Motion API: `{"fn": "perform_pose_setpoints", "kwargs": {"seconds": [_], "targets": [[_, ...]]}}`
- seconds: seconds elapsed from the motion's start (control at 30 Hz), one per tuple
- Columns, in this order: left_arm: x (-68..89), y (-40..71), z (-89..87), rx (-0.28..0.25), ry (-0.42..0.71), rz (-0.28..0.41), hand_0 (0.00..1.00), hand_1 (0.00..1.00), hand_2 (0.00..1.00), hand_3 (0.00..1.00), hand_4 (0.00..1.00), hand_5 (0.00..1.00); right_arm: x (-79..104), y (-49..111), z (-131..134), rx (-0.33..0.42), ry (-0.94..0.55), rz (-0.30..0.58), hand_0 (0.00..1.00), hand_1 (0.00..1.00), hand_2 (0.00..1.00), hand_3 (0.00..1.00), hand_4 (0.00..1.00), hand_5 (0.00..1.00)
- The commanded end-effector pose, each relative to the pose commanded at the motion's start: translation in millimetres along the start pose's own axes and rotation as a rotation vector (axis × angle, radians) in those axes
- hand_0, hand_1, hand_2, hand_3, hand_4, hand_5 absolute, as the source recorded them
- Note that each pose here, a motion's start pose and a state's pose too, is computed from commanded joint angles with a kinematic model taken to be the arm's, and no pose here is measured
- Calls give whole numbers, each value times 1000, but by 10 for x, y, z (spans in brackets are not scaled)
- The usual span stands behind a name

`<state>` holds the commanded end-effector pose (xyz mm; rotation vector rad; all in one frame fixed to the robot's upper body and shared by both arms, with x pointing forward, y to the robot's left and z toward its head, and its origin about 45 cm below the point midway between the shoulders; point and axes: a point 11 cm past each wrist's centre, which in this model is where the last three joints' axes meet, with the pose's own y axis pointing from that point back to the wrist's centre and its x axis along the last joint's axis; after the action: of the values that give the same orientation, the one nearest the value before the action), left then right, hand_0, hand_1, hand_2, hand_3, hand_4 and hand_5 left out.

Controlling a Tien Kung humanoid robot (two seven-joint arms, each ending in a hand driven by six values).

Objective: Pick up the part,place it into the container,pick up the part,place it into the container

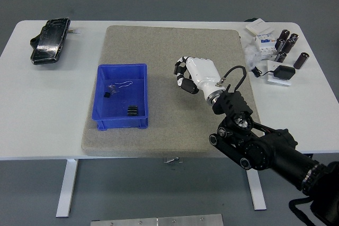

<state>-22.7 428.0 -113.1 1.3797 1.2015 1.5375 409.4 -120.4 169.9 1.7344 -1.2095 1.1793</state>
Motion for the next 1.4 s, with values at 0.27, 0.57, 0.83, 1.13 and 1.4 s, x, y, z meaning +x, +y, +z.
{"fn": "perform_pose_setpoints", "kwargs": {"seconds": [0.27, 0.57, 0.83, 1.13, 1.4], "targets": [[-5, 0, 3, 1, 3, -1, 637, 608, 580, 586, 711, 282, -58, 168, -763, 232, -11, -11, 558, 429, 449, 485, 48, 2], [8, 0, -1, 3, 4, 2, 637, 609, 578, 583, 683, 310, -51, 191, -829, 265, 3, -1, 929, 857, 836, 753, 422, 183], [4, 1, 13, 1, 3, 1, 638, 608, 574, 577, 583, 348, -161, 219, -800, 257, 24, -38, 954, 873, 850, 779, 466, 198], [8, 1, 5, 3, 4, 1, 637, 608, 576, 579, 634, 343, 153, 173, -722, 223, -183, 66, 933, 850, 836, 777, 504, 218], [33, -3, -59, 14, 8, 5, 638, 608, 576, 581, 644, 338, 567, 208, -16, 126, -405, 177, 868, 800, 795, 758, 513, 223]]}}
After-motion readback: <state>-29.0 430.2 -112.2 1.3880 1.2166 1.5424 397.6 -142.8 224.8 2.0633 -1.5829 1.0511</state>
